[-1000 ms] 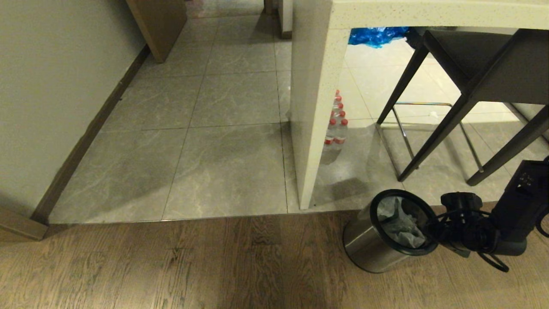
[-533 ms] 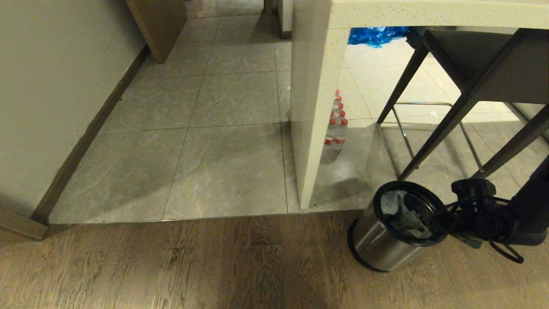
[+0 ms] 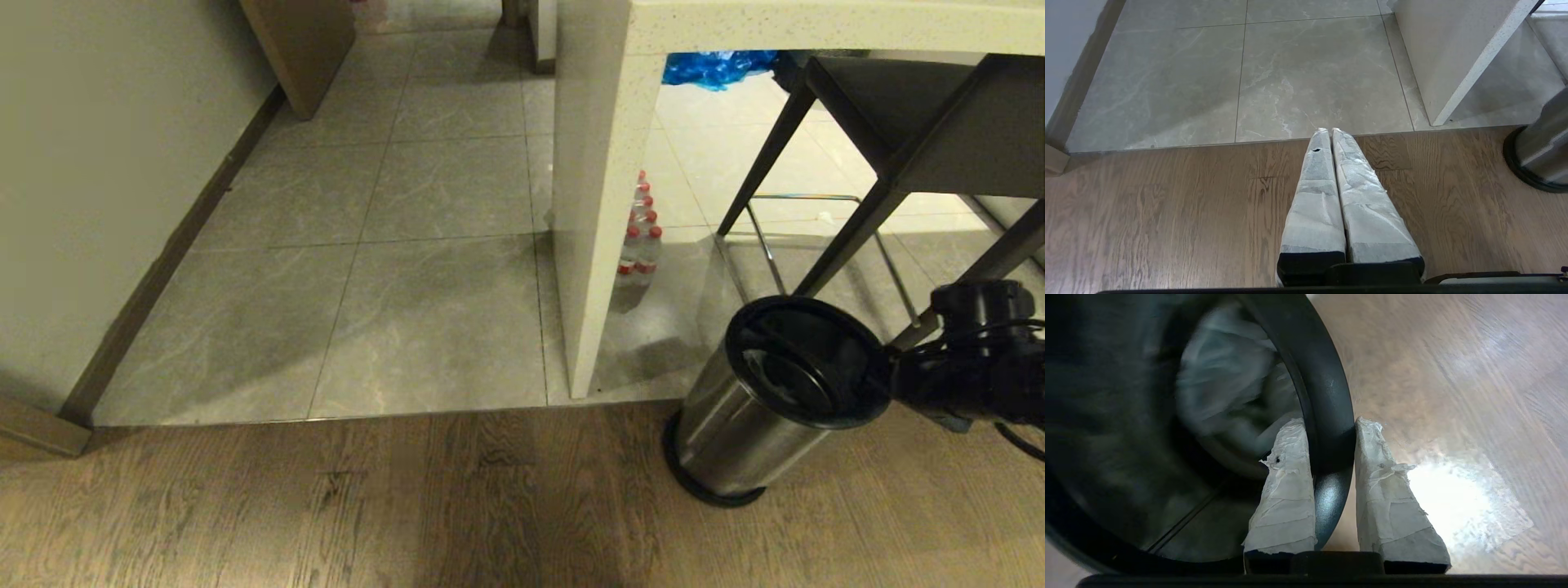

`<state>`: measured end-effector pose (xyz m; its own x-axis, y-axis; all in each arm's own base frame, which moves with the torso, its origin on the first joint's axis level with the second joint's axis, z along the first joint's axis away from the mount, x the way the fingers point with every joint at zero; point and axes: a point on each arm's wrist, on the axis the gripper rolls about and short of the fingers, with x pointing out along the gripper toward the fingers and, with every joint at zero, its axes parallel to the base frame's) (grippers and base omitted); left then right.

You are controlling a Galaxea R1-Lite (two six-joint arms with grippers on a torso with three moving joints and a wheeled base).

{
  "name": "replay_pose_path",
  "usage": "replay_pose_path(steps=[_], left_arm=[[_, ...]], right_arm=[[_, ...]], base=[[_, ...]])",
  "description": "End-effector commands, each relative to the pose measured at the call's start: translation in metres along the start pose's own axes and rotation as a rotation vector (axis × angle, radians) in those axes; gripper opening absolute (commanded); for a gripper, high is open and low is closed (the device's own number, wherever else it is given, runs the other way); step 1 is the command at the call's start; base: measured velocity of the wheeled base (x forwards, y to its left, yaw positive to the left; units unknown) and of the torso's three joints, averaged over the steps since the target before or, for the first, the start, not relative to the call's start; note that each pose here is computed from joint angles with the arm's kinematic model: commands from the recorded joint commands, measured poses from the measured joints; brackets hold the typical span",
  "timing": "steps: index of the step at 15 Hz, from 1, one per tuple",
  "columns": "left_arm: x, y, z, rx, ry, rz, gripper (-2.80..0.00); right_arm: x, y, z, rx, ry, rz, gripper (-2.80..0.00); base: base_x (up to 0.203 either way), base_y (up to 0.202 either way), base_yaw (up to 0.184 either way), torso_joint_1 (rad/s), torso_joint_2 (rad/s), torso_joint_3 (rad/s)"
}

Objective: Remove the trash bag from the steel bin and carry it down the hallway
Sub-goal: Place the outer trash can on the ground

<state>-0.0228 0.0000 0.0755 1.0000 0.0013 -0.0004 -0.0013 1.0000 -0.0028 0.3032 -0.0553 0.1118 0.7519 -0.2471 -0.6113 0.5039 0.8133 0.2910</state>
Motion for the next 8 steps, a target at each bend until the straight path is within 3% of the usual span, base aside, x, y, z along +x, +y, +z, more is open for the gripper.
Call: replay_pose_path(steps=[1, 8], left_arm=[[0.000, 0.000, 0.000, 0.000, 0.000, 0.000, -2.80], [0.000, 0.000, 0.000, 0.000, 0.000, 0.000, -2.80]], right_arm=[[-0.056, 0.004, 0.021, 0.015, -0.096, 0.074, -2.80], [-0.178, -0.005, 0.033, 0.035, -0.228, 0.184, -2.80]], base=[[0.000, 0.000, 0.000, 0.000, 0.00, 0.000], [0.000, 0.000, 0.000, 0.000, 0.00, 0.000]])
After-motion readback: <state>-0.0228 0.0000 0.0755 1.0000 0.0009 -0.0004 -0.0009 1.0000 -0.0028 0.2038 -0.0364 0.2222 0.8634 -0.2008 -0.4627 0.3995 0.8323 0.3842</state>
